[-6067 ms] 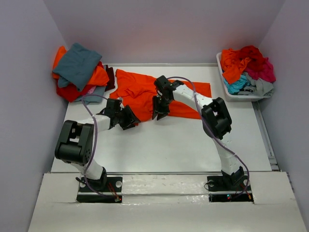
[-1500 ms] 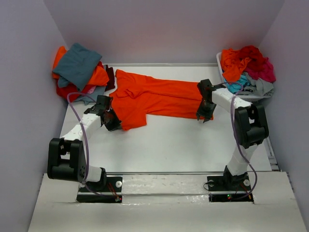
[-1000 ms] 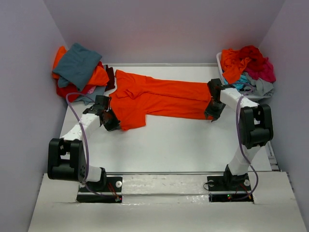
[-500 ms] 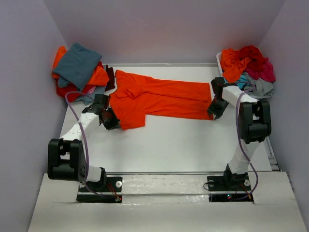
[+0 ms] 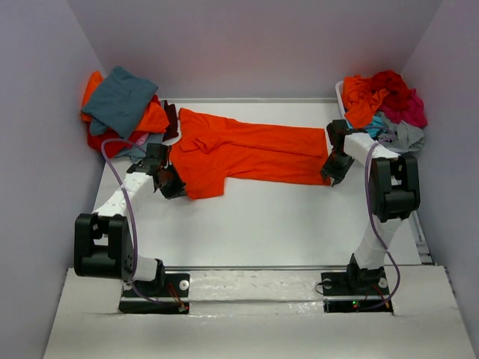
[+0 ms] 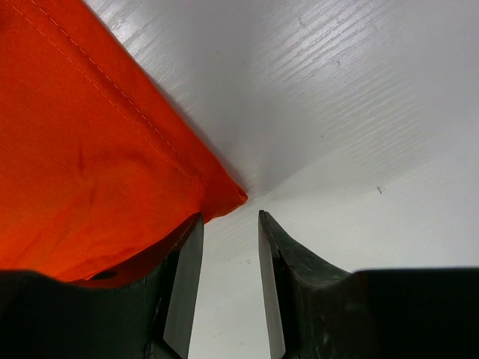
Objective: Fold and stack the t-shirts
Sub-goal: Grap the side of the flattened tshirt closest away from the robot with both arms
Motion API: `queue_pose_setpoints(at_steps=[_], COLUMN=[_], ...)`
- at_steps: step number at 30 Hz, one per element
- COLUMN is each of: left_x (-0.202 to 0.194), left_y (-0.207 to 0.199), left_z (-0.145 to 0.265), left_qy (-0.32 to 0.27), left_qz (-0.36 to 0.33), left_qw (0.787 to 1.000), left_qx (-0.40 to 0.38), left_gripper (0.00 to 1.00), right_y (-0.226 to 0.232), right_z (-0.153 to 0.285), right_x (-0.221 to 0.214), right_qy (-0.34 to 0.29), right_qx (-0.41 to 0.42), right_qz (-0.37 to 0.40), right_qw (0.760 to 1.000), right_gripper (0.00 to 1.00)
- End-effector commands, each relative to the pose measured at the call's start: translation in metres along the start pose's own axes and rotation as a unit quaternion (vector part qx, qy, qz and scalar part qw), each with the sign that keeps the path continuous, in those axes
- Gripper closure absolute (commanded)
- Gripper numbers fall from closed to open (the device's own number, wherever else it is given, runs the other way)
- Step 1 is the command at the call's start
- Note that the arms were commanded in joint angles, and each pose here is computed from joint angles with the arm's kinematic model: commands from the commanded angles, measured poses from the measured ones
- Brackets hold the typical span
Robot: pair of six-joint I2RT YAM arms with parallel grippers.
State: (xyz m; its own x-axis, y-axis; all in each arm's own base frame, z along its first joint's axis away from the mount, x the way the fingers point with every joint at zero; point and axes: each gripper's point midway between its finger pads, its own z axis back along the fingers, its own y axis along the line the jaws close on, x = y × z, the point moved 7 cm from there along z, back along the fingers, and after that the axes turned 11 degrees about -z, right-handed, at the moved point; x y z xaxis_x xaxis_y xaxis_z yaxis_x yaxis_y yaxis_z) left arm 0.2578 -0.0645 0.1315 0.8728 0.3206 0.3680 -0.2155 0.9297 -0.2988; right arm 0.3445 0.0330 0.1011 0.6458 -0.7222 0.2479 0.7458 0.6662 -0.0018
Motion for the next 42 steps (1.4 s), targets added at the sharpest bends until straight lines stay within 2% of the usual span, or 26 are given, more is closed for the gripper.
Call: queue_pose_setpoints(at_steps=[1, 20, 25, 30, 35, 42], left_x=[0.010, 0.013, 0.012, 0.010, 0.008, 0.006], left_y=[-0.003, -0.002, -0.002, -0.001, 0.001, 0.001], left_z=[0.006, 0.007, 0.008, 0.010, 0.012, 0.017], left_qy=[-0.008, -0.008, -0.009, -0.010, -0.013, -0.020], left_qz=[-0.007, -0.008, -0.007, -0.008, -0.009, -0.010], left_qw=[1.000, 1.000, 1.000, 1.000, 1.000, 1.000], left_qx=[-0.004, -0.004, -0.003, -0.003, 0.002, 0.001], left_gripper=[0.94, 0.94, 0.94, 0.94, 0.94, 0.94], right_y=[0.003, -0.001, -0.001, -0.002, -0.002, -0.003], right_z=[-0.011, -0.033, -0.037, -0.038, -0.037, -0.029], right_x=[0.003, -0.008, -0.011, -0.012, -0.014, -0.013], right_qy=[0.001, 0.019, 0.023, 0.026, 0.029, 0.029], right_qx=[0.011, 0.004, 0.006, 0.009, 0.013, 0.021], right_qz=[0.000, 0.005, 0.006, 0.008, 0.008, 0.009], right_qw=[1.000, 1.000, 1.000, 1.000, 0.999, 0.999], right_gripper=[0.58, 0.60, 0.67, 0.83, 0.93, 0.93])
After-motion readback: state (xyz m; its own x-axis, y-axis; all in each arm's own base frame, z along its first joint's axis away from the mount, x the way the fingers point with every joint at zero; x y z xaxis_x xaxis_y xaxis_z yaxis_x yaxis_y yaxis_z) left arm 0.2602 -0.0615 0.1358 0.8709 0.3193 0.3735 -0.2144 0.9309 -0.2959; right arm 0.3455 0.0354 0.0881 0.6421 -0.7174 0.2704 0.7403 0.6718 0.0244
